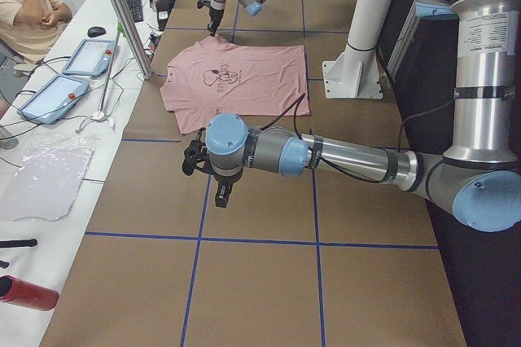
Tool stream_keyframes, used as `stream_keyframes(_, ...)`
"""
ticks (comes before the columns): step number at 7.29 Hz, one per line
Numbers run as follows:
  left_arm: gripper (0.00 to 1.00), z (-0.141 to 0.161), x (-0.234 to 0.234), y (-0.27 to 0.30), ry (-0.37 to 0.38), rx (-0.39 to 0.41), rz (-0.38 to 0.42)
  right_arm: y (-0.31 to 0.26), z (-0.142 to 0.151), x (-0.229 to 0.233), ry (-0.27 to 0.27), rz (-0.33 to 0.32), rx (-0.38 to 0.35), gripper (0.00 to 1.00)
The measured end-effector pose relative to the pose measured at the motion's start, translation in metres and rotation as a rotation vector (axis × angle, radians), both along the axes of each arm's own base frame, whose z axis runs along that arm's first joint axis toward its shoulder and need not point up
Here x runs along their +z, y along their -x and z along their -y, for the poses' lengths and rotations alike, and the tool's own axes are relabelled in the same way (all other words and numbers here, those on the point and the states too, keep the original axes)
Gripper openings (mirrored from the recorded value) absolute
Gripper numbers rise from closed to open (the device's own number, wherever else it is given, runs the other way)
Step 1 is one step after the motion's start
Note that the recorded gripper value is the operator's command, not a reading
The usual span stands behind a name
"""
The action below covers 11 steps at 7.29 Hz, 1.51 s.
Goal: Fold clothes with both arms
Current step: 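Move the right gripper over the shirt sleeve nearest it, then fold the sleeve inward over the shirt body with the right gripper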
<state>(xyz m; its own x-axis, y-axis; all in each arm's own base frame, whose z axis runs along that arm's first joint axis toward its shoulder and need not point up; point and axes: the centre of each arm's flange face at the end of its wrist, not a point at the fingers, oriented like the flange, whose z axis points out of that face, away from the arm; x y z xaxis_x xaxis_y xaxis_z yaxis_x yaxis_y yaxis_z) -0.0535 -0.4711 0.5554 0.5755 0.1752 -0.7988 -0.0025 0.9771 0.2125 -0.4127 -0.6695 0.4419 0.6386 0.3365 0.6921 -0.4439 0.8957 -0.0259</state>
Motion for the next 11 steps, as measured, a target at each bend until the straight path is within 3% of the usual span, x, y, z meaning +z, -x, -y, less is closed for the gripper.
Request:
stream_keyframes(2, 1.0, 0.001, -0.002, 0.0, -0.004, 0.0, 0.0, 0.002, 0.0, -0.02, -0.023, 0.019, -0.003, 0.0)
stream_keyframes(5, 1.0, 0.002, -0.003, 0.0, -0.006, 0.0, 0.0, 0.042, 0.003, -0.104, -0.054, 0.065, -0.003, 0.0)
stream_keyframes(8, 1.0, 0.002, -0.004, 0.0, -0.009, 0.0, 0.0, 0.103, 0.021, -0.151, -0.044, 0.015, 0.033, 0.0)
stream_keyframes(9, 1.0, 0.002, -0.006, 0.0, -0.011, -0.001, 0.0, 0.117, 0.023, -0.157, -0.049, -0.003, 0.037, 0.08)
stream_keyframes(10, 1.0, 0.002, -0.008, 0.0, -0.014, -0.001, -0.001, 0.126, 0.023, -0.161, -0.055, -0.014, 0.039, 0.95)
stream_keyframes(11, 1.0, 0.003, -0.01, 0.0, -0.024, 0.0, -0.001, 0.132, 0.022, -0.162, -0.063, -0.02, 0.04, 1.0)
